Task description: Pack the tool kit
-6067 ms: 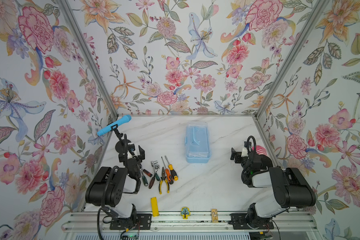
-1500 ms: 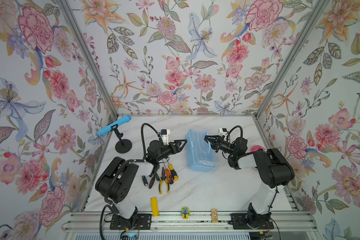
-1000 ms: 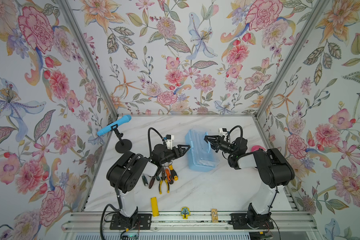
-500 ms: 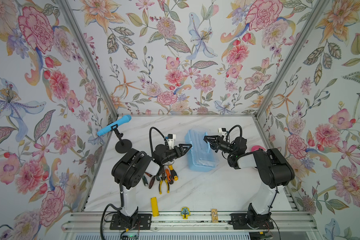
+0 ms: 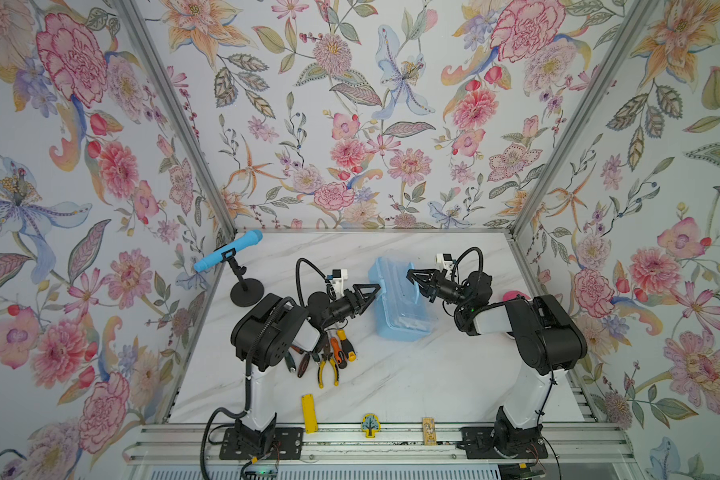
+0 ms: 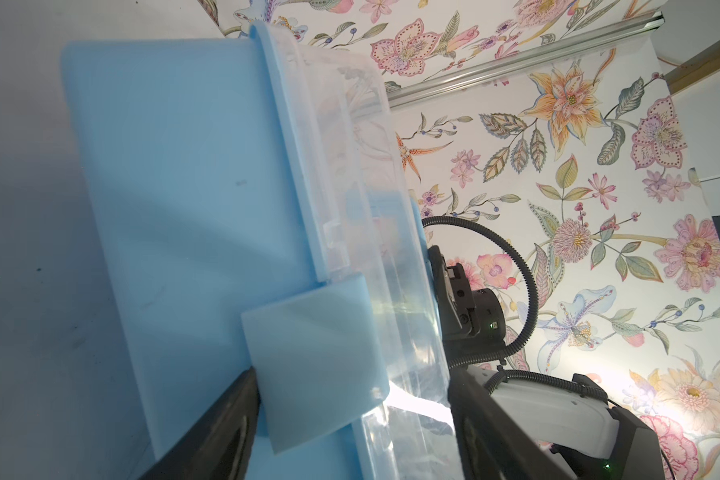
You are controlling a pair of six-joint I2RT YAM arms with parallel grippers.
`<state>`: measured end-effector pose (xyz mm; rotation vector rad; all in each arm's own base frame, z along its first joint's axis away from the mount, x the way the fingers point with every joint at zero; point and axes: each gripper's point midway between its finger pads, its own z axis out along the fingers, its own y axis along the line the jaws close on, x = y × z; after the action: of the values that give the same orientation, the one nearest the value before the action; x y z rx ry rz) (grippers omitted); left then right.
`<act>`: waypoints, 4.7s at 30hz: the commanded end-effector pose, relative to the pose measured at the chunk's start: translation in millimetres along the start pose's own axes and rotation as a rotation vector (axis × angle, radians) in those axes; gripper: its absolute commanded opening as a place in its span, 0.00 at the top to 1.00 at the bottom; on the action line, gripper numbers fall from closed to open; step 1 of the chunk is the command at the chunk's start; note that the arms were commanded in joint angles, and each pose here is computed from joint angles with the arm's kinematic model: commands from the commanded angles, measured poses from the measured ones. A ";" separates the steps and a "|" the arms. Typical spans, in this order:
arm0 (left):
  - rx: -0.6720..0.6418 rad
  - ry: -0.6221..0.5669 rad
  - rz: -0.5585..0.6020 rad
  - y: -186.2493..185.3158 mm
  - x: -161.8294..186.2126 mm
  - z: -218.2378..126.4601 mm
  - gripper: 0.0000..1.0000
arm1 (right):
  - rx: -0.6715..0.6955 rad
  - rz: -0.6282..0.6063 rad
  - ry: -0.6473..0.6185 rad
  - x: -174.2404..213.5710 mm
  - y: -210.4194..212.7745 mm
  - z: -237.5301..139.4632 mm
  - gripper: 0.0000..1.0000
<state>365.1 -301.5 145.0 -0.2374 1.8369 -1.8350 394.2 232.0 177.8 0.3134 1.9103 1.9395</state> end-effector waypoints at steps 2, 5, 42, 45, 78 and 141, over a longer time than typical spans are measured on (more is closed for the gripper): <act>0.314 0.055 0.157 -92.2 8.4 -10.7 0.26 | 0.281 0.091 -0.009 19.3 -106.3 -11.5 1.00; 0.342 0.046 0.172 -107.9 3.6 -15.6 0.25 | 0.302 0.089 -0.016 19.5 -111.8 -12.0 1.00; 0.179 -0.027 0.252 -84.9 -26.4 -35.6 0.25 | 0.359 -0.257 -0.144 -13.8 9.6 -32.3 1.00; 0.161 -0.031 0.252 -79.0 -26.0 -35.3 0.25 | 0.376 -0.294 -0.157 -15.5 22.6 -38.1 1.00; 0.183 0.046 0.146 -34.9 20.2 -17.2 0.25 | 0.454 -0.291 -0.093 11.5 -2.7 -26.0 1.00; -0.007 0.004 0.380 -58.3 -26.1 -18.0 0.25 | 0.777 -0.560 -0.148 -8.9 7.4 -11.4 1.00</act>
<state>362.4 -269.9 199.2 0.0146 1.7412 -1.6455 388.1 209.0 168.8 0.1133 2.3088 0.7308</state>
